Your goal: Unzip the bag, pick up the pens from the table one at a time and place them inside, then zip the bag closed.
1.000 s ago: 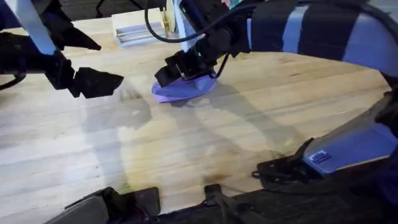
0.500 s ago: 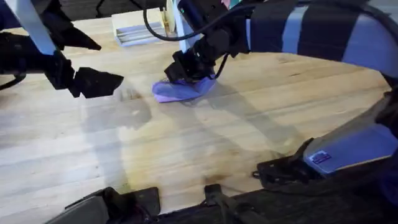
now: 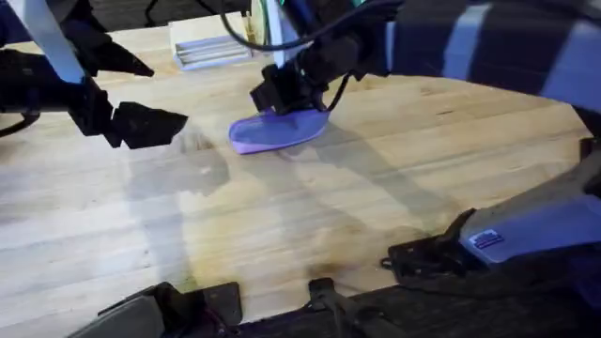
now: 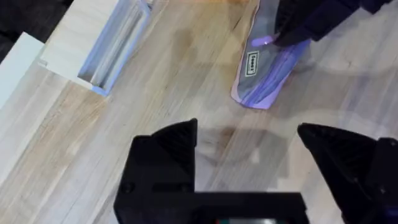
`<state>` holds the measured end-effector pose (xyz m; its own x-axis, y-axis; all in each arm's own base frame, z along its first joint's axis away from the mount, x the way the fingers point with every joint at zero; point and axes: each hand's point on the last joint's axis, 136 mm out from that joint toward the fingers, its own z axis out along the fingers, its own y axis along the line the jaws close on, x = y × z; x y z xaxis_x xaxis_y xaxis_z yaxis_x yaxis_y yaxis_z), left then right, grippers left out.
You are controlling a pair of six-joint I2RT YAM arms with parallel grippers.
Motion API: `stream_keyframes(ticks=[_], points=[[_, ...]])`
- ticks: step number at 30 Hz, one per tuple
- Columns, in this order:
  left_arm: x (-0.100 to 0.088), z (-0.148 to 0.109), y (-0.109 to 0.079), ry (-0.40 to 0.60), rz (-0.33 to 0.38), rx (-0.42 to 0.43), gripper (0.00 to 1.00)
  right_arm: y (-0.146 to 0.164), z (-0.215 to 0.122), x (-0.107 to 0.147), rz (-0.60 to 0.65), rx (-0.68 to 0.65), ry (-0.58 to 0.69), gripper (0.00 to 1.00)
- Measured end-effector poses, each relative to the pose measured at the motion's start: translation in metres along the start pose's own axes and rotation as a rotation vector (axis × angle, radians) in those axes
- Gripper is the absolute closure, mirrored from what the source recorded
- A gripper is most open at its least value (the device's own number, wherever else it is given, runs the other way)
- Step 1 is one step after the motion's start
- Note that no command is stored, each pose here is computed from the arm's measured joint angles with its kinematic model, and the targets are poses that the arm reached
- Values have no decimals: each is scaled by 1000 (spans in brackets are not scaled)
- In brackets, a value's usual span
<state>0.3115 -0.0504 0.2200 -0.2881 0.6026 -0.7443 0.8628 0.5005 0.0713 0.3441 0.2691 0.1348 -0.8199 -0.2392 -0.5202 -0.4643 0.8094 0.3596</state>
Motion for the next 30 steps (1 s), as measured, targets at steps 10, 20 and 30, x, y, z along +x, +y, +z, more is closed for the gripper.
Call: stream_keyframes(ticks=[10, 20, 30], points=[[11, 36, -6, -55, -137, 187, 8, 1, -22, -20, -8, -4, -87, 971], [21, 100, -33, -83, -90, 432, 7, 1, -22, -20, -8, -4, -90, 971], [32, 136, -42, -97, -5, 508, 8, 1, -22, -21, -8, -4, -91, 971]])
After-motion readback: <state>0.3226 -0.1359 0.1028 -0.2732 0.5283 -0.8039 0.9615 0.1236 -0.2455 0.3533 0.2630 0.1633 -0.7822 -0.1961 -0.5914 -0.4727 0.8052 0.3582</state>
